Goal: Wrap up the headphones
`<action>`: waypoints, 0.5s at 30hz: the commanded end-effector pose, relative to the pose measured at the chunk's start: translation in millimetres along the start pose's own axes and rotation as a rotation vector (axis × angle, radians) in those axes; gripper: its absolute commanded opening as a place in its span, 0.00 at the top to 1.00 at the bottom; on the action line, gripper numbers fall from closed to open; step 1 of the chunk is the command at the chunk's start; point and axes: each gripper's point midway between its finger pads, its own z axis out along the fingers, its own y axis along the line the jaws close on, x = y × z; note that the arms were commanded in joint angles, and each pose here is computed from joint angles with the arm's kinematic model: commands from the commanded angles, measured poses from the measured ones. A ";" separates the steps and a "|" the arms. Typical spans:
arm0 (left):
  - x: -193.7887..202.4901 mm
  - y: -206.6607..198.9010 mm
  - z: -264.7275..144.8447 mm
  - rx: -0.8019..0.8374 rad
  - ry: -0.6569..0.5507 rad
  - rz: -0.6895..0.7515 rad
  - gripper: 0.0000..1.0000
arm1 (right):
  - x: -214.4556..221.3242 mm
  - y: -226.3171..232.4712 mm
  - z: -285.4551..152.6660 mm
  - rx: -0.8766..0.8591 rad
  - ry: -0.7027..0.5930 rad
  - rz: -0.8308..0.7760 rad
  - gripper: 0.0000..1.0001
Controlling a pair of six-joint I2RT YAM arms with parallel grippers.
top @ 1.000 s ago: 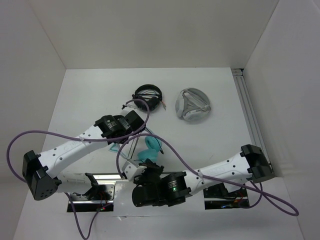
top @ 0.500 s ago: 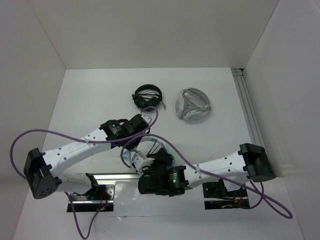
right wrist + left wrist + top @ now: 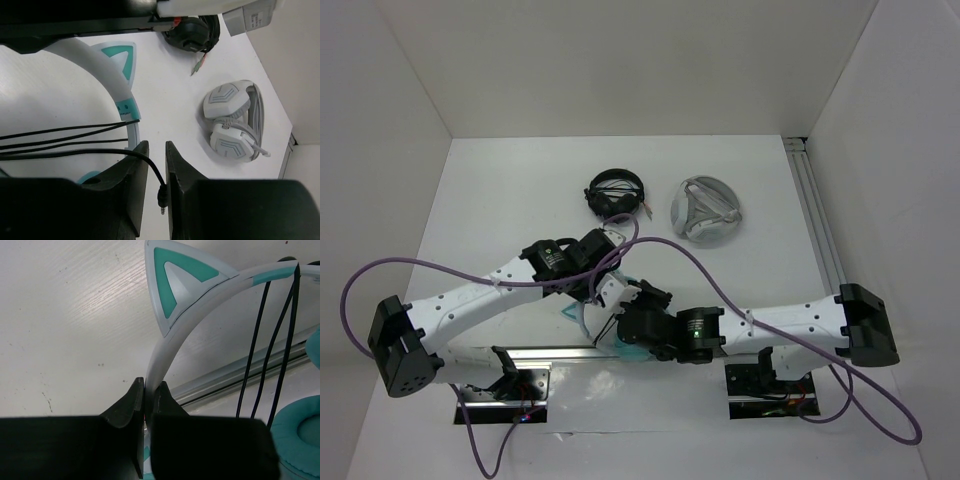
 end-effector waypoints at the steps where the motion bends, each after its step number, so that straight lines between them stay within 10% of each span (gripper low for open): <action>1: -5.1 -7.4 -7.4 0.047 -0.024 0.018 1.00 | 1.7 -3.5 16.7 -0.007 -0.007 0.066 0.73; 15: -7.2 -3.4 -8.9 0.034 -0.027 0.010 1.00 | 24.4 -14.8 59.4 -0.013 0.051 0.161 0.62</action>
